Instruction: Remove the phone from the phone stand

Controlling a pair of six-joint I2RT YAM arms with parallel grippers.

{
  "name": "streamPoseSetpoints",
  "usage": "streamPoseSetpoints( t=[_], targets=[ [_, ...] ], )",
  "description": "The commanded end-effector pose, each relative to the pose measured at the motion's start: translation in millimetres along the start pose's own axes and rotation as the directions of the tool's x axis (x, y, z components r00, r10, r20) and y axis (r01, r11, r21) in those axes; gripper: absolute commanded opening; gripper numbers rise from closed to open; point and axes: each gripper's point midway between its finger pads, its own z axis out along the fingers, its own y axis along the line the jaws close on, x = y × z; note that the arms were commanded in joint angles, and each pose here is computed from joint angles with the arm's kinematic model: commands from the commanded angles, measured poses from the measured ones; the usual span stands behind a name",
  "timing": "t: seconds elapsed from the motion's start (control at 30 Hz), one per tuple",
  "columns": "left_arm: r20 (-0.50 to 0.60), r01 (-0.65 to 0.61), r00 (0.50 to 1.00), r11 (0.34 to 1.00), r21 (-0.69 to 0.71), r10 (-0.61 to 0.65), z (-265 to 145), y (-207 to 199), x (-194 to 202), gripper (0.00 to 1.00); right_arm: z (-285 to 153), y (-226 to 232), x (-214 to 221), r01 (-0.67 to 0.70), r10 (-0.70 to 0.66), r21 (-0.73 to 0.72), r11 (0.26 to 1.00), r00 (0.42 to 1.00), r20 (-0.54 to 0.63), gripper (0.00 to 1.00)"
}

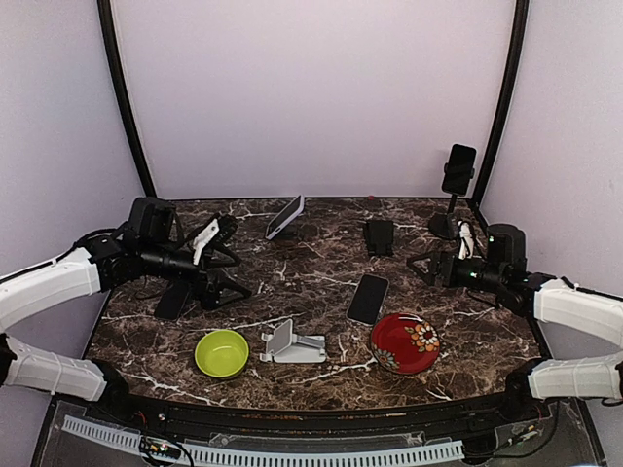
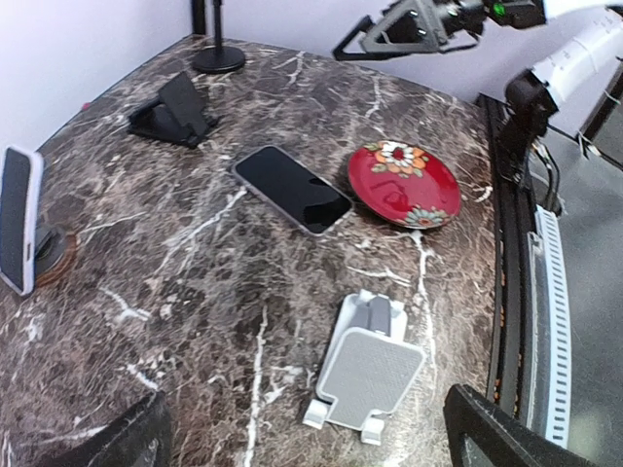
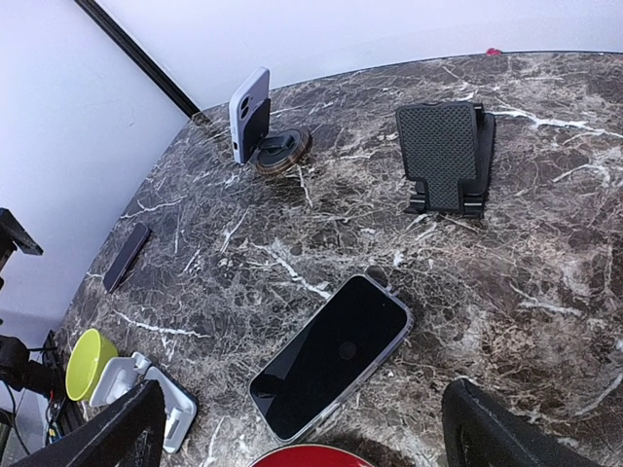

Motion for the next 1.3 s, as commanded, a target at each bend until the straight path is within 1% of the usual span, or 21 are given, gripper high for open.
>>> streamPoseSetpoints(
  t=[0.0,0.07,0.2,0.4,0.57,0.77,0.93,1.27],
  targets=[
    [-0.039,-0.100,0.994,0.986,0.136,0.106,18,-34,15,0.99,-2,9,-10,0.016,-0.015,-0.030,0.999,0.999,0.032,0.99],
    [-0.078,-0.134,0.986,0.976,0.170,0.149,29,-46,24,0.99,-1,8,-10,0.015,-0.014,-0.029,0.999,0.999,0.030,0.99],
    [-0.157,-0.194,0.962,0.963,0.186,0.224,51,-55,43,0.99,0,7,-9,0.010,-0.010,-0.028,1.000,1.000,0.027,0.99],
    [-0.199,-0.237,0.938,0.944,0.230,0.284,75,-65,57,0.99,-1,7,-6,0.008,-0.008,-0.025,1.000,1.000,0.023,0.99],
    [-0.233,-0.243,0.926,0.940,0.241,0.299,89,-64,65,0.99,-2,6,-6,0.011,-0.010,-0.020,1.000,1.000,0.023,0.99],
    [-0.266,-0.271,0.908,0.939,0.213,0.323,99,-54,72,0.99,-2,5,-4,0.010,-0.009,-0.018,1.000,1.000,0.020,0.99],
    [-0.269,-0.283,0.902,0.933,0.220,0.337,105,-53,74,0.99,0,5,-4,0.006,-0.005,-0.022,1.000,1.000,0.020,0.99],
    [-0.277,-0.262,0.901,0.928,0.264,0.334,118,-60,82,0.99,4,4,-4,0.007,-0.007,-0.024,1.000,1.000,0.014,0.99]
  ],
)
